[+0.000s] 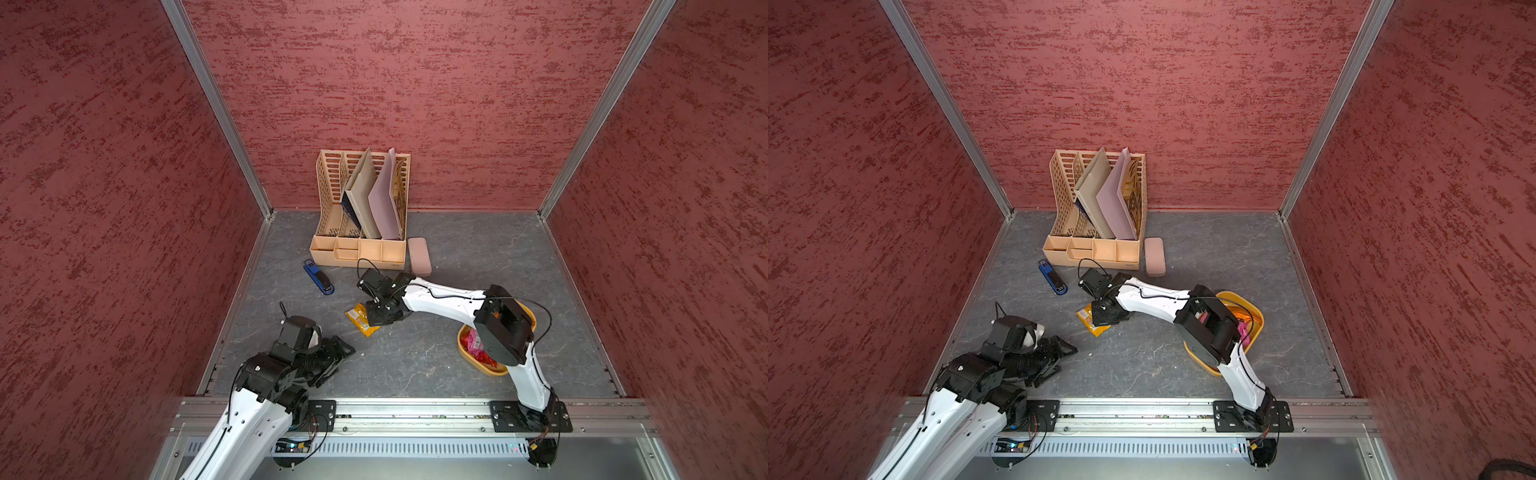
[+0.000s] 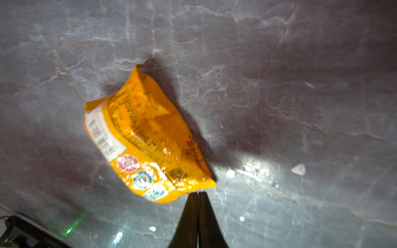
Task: Put the tea bags into the storage box
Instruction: Pick up the tea bag from the center of the board.
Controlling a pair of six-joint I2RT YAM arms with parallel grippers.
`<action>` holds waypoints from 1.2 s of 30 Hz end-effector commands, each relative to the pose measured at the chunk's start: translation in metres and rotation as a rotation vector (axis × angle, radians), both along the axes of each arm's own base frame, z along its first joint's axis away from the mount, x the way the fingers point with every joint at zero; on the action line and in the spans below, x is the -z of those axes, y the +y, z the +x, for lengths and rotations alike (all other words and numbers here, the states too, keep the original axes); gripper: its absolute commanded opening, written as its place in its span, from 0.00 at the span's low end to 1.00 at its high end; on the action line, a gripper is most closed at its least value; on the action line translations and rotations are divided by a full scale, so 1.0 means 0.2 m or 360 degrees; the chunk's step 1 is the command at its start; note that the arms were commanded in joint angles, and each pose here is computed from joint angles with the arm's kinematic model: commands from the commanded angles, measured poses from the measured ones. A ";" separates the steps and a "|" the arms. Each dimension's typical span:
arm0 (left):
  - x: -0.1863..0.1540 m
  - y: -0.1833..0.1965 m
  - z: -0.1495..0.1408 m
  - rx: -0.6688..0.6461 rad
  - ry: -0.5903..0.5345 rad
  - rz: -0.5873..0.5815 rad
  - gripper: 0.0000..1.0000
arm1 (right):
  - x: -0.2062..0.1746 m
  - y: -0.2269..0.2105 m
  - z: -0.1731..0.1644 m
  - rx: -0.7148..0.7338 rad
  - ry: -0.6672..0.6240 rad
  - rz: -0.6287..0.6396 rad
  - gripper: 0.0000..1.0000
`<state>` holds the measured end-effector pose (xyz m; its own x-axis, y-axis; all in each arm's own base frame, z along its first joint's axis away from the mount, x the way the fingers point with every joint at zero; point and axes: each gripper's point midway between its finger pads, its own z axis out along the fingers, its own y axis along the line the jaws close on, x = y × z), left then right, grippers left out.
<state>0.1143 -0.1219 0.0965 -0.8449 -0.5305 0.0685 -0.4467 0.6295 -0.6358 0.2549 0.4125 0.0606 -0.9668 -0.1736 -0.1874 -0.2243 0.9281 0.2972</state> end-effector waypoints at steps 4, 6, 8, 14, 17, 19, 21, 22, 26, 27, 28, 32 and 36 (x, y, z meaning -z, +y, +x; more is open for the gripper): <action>-0.05 0.01 0.03 -0.0027 -0.0037 0.0005 0.77 | -0.08 0.07 0.04 -0.0110 -0.0101 0.0031 0.55; -0.04 0.00 0.03 -0.0033 -0.0031 -0.0006 0.77 | -0.03 0.08 0.04 -0.0148 -0.0088 0.0002 0.59; -0.05 0.00 0.04 -0.0042 -0.0029 -0.0007 0.77 | 0.01 0.10 0.05 -0.0181 -0.0081 -0.0018 0.62; -0.08 0.02 0.06 -0.0081 -0.0052 0.0012 0.77 | 0.15 0.11 0.03 -0.0241 -0.0033 -0.0064 0.63; -0.07 0.03 0.07 -0.0093 -0.0049 0.0020 0.77 | 0.19 0.11 0.02 -0.0251 -0.0005 -0.0076 0.56; -0.07 0.03 0.08 -0.0092 -0.0046 0.0026 0.76 | 0.19 0.10 0.01 -0.0251 0.0004 -0.0073 0.41; -0.06 0.04 0.08 -0.0093 -0.0045 0.0039 0.77 | 0.19 0.09 0.01 -0.0243 0.0001 -0.0069 0.24; -0.06 0.04 0.09 -0.0096 -0.0045 0.0044 0.77 | 0.17 0.09 0.00 -0.0239 -0.0007 -0.0060 0.15; -0.06 0.05 0.11 -0.0098 -0.0063 0.0069 0.77 | 0.06 0.07 0.00 -0.0205 -0.0050 -0.0009 0.00; -0.06 0.06 0.12 -0.0099 -0.0069 0.0078 0.77 | 0.02 0.06 0.00 -0.0185 -0.0064 0.0007 0.00; -0.06 0.06 0.13 -0.0100 -0.0068 0.0088 0.77 | -0.04 0.05 0.00 -0.0163 -0.0080 0.0035 0.00; -0.06 0.07 0.16 -0.0079 -0.0088 0.0128 0.77 | -0.26 -0.04 -0.03 -0.0060 -0.0147 0.0100 0.00; -0.07 0.09 0.21 -0.0035 -0.0121 0.0215 0.76 | -0.43 -0.26 -0.09 0.0099 -0.0195 0.0057 0.00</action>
<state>0.1408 -0.1075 0.0976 -0.8197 -0.5723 0.0234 -0.4823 0.6676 -0.5671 0.2403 0.3874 0.1134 -0.9446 -0.1932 -0.2652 -0.2761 0.9048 0.3242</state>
